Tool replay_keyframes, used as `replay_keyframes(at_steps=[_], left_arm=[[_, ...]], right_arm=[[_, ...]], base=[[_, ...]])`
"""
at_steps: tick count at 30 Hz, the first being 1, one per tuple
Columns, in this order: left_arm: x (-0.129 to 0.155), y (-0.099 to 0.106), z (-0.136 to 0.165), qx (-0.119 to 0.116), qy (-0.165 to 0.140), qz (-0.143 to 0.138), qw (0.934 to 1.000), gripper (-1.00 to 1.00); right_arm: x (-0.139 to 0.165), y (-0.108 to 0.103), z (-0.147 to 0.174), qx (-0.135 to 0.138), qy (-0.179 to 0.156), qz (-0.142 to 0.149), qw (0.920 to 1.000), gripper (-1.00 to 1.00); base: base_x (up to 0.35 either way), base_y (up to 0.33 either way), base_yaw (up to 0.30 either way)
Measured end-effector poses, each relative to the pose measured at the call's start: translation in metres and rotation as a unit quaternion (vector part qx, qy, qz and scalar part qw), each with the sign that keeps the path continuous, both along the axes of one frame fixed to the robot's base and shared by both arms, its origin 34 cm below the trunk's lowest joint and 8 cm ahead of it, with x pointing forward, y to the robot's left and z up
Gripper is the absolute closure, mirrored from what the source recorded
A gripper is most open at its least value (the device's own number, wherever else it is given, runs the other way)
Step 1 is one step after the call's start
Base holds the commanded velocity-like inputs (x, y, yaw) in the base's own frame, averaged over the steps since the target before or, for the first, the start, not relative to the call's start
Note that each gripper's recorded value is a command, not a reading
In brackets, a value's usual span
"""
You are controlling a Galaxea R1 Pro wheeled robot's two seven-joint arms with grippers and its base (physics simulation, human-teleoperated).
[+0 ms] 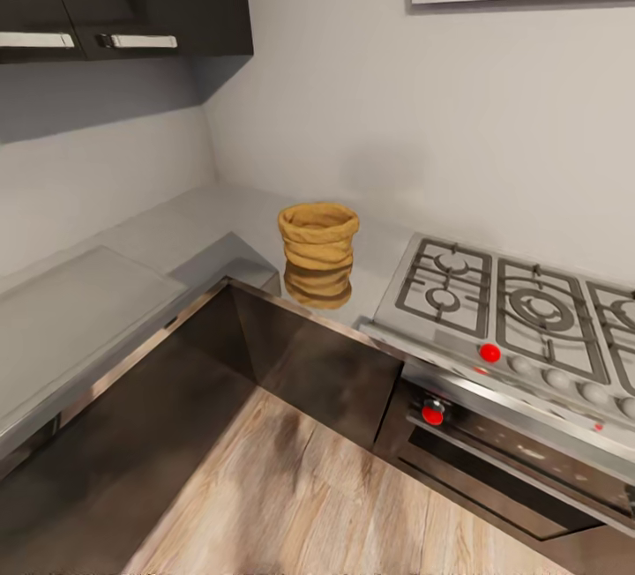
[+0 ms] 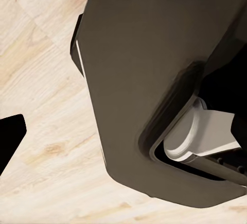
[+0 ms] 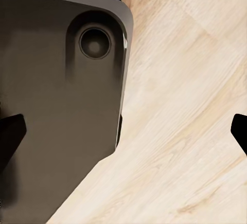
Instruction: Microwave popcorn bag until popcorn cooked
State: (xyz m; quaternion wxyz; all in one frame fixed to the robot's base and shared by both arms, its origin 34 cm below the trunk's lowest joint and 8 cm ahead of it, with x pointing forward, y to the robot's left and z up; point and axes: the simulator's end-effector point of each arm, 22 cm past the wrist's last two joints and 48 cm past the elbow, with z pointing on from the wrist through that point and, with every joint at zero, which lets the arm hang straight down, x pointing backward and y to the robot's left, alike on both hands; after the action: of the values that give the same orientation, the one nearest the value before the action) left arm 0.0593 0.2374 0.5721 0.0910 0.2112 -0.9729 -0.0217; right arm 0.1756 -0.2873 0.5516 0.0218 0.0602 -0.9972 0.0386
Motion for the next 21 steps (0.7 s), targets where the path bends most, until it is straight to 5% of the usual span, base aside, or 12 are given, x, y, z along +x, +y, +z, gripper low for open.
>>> replay_keyframes(at_steps=[6, 11, 21], left_arm=[[0.000, -0.001, 0.000, -0.001, 0.001, 0.000, 1.0000, -1.00], [0.000, 0.001, 0.000, 0.000, 0.000, -0.002, 1.0000, -1.00], [-0.002, 0.003, 0.000, 0.005, 0.002, 0.012, 0.9999, -1.00]], right_arm=[[0.000, 0.001, 0.000, 0.004, -0.001, 0.000, 1.0000, -1.00], [0.015, 0.028, -0.003, 0.029, 0.001, -0.001, 0.9996, -1.00], [-0.008, 0.012, 0.000, 0.007, 0.002, -0.002, 1.0000, -1.00]], base=[[0.000, 0.000, 0.000], [0.000, 0.000, 0.000], [-0.084, 0.000, 0.000]])
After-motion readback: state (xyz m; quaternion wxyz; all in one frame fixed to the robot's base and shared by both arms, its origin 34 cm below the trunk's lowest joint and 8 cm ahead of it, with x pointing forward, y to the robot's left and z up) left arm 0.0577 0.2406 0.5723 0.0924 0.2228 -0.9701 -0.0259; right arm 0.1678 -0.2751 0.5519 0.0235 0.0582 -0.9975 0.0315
